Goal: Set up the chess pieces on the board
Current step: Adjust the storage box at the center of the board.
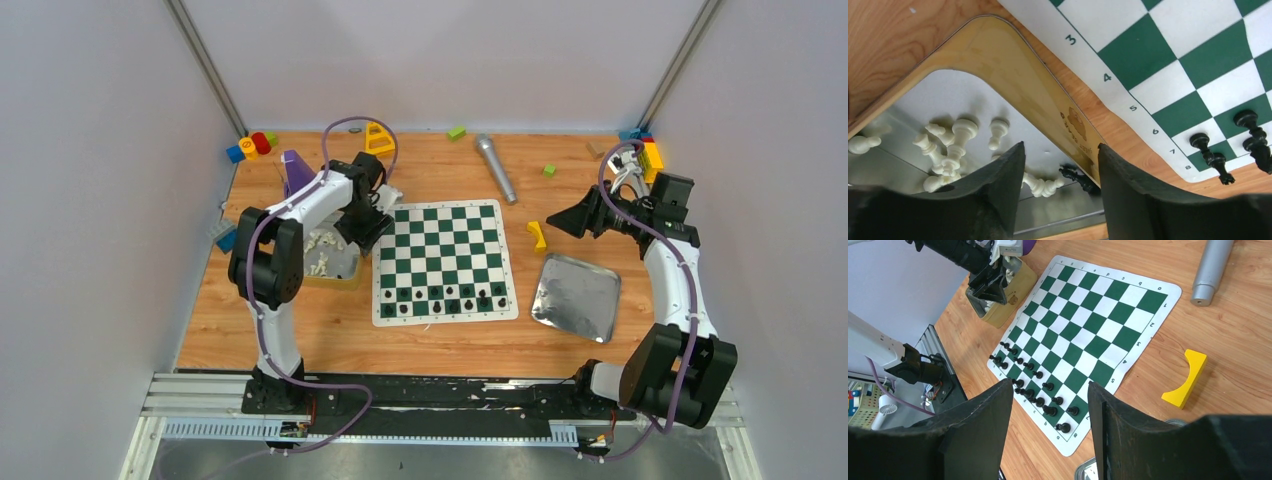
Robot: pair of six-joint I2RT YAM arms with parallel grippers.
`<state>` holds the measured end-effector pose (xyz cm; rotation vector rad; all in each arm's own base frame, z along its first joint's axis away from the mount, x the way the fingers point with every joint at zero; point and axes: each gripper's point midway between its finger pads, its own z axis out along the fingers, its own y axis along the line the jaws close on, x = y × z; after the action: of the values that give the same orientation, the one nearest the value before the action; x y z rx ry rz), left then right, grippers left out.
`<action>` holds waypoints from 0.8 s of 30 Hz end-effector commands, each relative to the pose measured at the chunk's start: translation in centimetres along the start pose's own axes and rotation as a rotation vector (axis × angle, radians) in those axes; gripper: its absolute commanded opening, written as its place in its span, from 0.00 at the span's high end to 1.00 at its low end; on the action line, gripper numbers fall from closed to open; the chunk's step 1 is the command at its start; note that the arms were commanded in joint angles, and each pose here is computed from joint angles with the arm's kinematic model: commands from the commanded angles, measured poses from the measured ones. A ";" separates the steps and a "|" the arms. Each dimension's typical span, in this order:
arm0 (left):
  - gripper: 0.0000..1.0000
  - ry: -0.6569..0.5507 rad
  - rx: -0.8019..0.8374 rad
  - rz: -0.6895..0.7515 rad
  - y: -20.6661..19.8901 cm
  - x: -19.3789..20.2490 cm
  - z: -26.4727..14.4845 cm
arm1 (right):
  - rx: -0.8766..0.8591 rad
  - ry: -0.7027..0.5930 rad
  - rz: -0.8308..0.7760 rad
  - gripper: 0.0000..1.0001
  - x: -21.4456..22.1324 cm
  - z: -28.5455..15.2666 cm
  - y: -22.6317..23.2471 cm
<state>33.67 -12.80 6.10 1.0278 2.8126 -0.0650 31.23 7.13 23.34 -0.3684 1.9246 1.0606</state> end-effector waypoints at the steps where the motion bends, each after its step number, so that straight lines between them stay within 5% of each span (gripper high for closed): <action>1: 0.42 -0.078 -0.002 0.038 0.8 -2.0 -0.7 | -0.017 -0.004 -0.045 0.43 -0.2 0.1 0.2; 4: 0.57 -0.067 0.020 0.071 0.3 -1.3 -0.7 | -0.016 -0.002 -0.046 0.43 -0.1 0.1 0.1; 14: 0.80 0.055 0.110 0.281 -2.0 6.1 -1.6 | -0.027 0.007 -0.030 0.43 0.2 0.3 -0.1; 24: 0.72 0.280 0.076 0.607 -3.2 17.3 -3.2 | -0.022 0.017 -0.012 0.43 0.6 0.4 -0.7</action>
<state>20.33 -6.92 5.57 1.7505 2.6919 -0.0874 31.52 7.01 22.41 -0.3640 1.9429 1.0740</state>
